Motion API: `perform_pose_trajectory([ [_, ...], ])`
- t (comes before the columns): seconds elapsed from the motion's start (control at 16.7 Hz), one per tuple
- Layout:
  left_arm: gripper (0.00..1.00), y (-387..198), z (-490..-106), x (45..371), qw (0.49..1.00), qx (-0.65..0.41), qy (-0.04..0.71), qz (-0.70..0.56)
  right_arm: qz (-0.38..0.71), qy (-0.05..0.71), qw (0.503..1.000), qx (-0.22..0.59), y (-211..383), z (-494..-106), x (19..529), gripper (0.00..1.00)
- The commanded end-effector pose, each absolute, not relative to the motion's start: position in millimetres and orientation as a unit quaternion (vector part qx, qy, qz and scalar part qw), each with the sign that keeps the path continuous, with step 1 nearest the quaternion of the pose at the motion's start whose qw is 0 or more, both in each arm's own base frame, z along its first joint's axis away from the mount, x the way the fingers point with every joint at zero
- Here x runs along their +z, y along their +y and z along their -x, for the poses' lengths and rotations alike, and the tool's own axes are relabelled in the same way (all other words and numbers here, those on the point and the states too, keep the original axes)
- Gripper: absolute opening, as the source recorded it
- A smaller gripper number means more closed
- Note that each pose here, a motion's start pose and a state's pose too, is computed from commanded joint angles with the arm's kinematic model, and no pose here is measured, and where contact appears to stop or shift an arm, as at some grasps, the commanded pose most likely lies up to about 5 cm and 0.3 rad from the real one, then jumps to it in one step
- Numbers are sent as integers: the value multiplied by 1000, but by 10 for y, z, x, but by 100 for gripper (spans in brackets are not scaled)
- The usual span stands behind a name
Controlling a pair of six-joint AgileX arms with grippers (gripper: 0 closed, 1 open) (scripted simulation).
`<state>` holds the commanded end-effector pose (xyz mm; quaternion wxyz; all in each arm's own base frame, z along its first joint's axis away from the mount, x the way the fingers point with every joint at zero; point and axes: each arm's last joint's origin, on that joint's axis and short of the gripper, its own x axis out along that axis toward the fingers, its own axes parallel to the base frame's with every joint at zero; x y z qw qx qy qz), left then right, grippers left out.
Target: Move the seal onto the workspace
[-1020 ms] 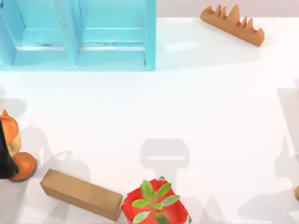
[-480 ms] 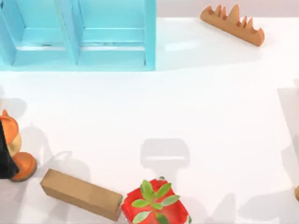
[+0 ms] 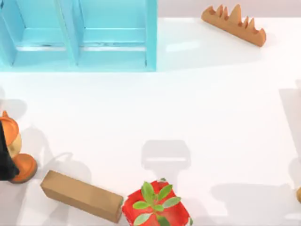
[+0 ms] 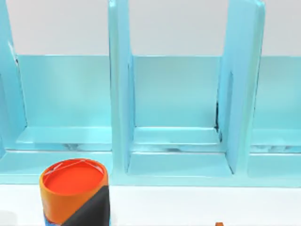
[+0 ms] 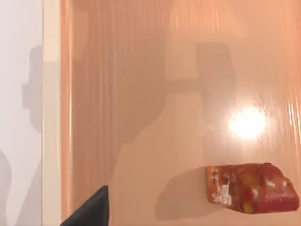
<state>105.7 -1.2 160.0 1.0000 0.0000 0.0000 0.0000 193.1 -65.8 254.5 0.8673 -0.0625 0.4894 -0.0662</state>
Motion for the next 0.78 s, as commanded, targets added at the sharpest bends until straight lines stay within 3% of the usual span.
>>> perform_pose_trajectory([
  [0.36,100,-12,-1057,1600,1000,0,0,0,17,665,746,-23,-1260,-2534,2423,100],
  [0.54,100,-12,-1057,1600,1000,0,0,0,-1,700,714,-7,-1435,-2652,2343,100],
  [0.78,100,-12,-1057,1600,1000,0,0,0,-5,707,707,-3,-1471,-2671,2321,100],
])
